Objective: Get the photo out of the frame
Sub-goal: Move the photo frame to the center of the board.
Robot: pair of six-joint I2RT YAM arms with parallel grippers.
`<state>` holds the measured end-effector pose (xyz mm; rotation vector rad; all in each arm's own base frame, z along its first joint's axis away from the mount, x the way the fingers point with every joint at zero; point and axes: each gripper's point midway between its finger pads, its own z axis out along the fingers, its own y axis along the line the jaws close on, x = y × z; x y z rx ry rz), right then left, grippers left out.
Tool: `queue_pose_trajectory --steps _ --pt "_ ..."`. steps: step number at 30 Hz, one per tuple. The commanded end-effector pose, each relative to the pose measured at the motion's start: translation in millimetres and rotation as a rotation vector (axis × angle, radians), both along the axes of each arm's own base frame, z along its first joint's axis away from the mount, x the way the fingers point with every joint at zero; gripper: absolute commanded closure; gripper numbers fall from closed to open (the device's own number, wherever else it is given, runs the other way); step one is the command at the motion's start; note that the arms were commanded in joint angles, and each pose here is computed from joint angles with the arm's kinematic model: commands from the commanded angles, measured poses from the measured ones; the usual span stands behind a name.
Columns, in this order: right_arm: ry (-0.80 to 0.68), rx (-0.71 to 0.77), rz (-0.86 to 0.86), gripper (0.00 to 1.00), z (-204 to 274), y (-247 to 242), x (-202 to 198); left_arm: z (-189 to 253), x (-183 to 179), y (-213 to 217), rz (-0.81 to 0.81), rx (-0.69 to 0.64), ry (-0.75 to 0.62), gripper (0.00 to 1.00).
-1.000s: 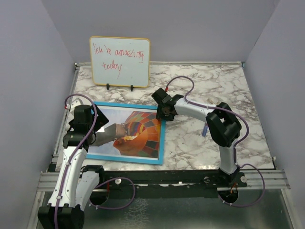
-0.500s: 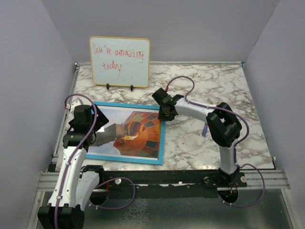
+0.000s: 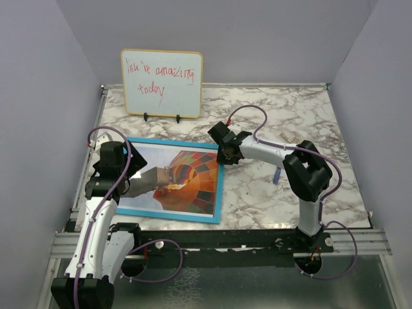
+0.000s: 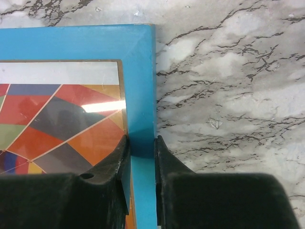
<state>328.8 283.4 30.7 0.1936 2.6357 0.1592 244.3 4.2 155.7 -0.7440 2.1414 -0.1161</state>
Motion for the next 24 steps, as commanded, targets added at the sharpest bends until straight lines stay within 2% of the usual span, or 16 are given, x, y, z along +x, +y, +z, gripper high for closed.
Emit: queue_pose_trajectory --steps 1,4,8,12,24 --pt "-0.021 -0.009 -0.042 0.87 5 -11 1 3 3 -1 -0.011 -0.005 -0.016 0.01" --pt "-0.003 0.009 -0.076 0.88 2 -18 1 3 3 -1 -0.012 -0.005 -0.016 0.01" --pt "0.001 0.109 -0.156 0.98 5 -44 3 2 3 -1 -0.012 -0.003 -0.013 0.01" --pt "-0.008 0.151 -0.238 0.98 10 -81 1 2 4 -1 -0.016 -0.005 -0.011 0.01" --pt "0.009 0.035 -0.322 0.97 -5 -149 -40 3 4 -3 -0.025 -0.008 -0.014 0.01"
